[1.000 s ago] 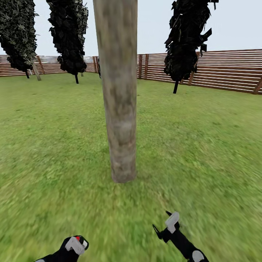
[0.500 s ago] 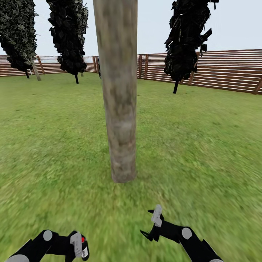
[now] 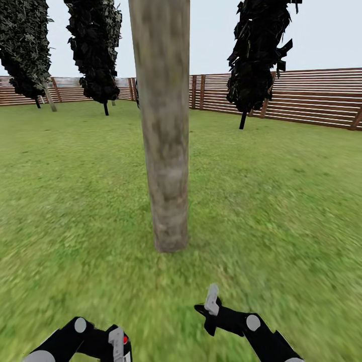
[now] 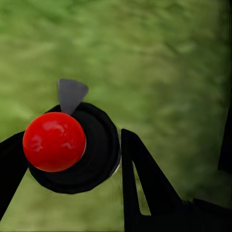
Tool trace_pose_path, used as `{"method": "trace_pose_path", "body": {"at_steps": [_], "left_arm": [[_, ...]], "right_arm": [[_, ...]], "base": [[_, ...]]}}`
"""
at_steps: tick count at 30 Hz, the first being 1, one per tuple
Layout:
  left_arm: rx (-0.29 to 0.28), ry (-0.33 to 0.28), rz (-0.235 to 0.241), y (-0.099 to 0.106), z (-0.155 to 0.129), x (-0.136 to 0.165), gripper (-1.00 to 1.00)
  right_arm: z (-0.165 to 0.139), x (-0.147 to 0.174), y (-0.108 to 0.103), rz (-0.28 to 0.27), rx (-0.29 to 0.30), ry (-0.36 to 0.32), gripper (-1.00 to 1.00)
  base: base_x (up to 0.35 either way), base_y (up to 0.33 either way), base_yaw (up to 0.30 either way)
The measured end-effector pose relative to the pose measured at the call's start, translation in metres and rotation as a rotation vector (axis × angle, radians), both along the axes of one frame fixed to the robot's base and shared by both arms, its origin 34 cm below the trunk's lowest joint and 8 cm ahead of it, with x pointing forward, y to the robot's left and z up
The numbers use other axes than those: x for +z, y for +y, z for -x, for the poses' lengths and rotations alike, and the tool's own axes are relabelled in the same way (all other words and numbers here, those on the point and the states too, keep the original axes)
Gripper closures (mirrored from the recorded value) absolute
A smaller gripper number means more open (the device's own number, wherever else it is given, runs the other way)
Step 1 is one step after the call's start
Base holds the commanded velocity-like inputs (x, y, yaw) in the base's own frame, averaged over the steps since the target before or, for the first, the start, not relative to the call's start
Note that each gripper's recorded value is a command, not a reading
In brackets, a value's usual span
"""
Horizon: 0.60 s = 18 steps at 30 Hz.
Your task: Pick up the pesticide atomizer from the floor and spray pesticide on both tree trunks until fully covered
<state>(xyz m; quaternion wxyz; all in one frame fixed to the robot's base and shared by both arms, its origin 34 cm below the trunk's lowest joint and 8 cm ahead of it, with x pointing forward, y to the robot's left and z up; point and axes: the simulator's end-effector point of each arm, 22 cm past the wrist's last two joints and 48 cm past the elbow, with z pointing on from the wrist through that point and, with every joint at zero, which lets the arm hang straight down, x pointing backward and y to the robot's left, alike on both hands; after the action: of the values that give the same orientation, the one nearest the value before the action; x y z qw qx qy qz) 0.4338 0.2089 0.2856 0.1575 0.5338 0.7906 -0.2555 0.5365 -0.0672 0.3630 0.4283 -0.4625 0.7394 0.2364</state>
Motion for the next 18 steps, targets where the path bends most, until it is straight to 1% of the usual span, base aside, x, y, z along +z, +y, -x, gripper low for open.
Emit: {"method": "trace_pose_path", "body": {"at_steps": [3,5,8,11,14,18], "left_arm": [[-0.012,0.013,0.003,-0.015,0.002,-0.001,1.00],[-0.017,0.009,0.013,-0.025,-0.002,0.002,1.00],[-0.022,0.007,0.019,-0.030,-0.004,0.003,1.00],[-0.035,0.008,0.025,-0.038,-0.002,0.003,1.00],[-0.076,0.011,0.021,-0.049,0.002,0.003,1.00],[-0.096,-0.003,0.035,-0.065,-0.006,0.007,1.00]], "right_arm": [[0.017,-0.002,0.024,0.014,0.090,-0.001,1.00],[0.025,-0.002,0.036,0.013,0.125,-0.002,1.00],[0.028,0.002,0.050,-0.003,0.138,-0.003,1.00],[0.028,0.003,0.056,-0.010,0.142,-0.003,1.00],[0.029,0.006,0.062,-0.020,0.146,-0.005,1.00],[0.030,0.008,0.069,-0.030,0.150,-0.005,1.00]], "base": [[0.000,0.000,0.000],[0.000,0.000,0.000],[0.000,0.000,0.000],[0.000,0.000,0.000],[0.000,0.000,0.000],[0.000,0.000,0.000]]}}
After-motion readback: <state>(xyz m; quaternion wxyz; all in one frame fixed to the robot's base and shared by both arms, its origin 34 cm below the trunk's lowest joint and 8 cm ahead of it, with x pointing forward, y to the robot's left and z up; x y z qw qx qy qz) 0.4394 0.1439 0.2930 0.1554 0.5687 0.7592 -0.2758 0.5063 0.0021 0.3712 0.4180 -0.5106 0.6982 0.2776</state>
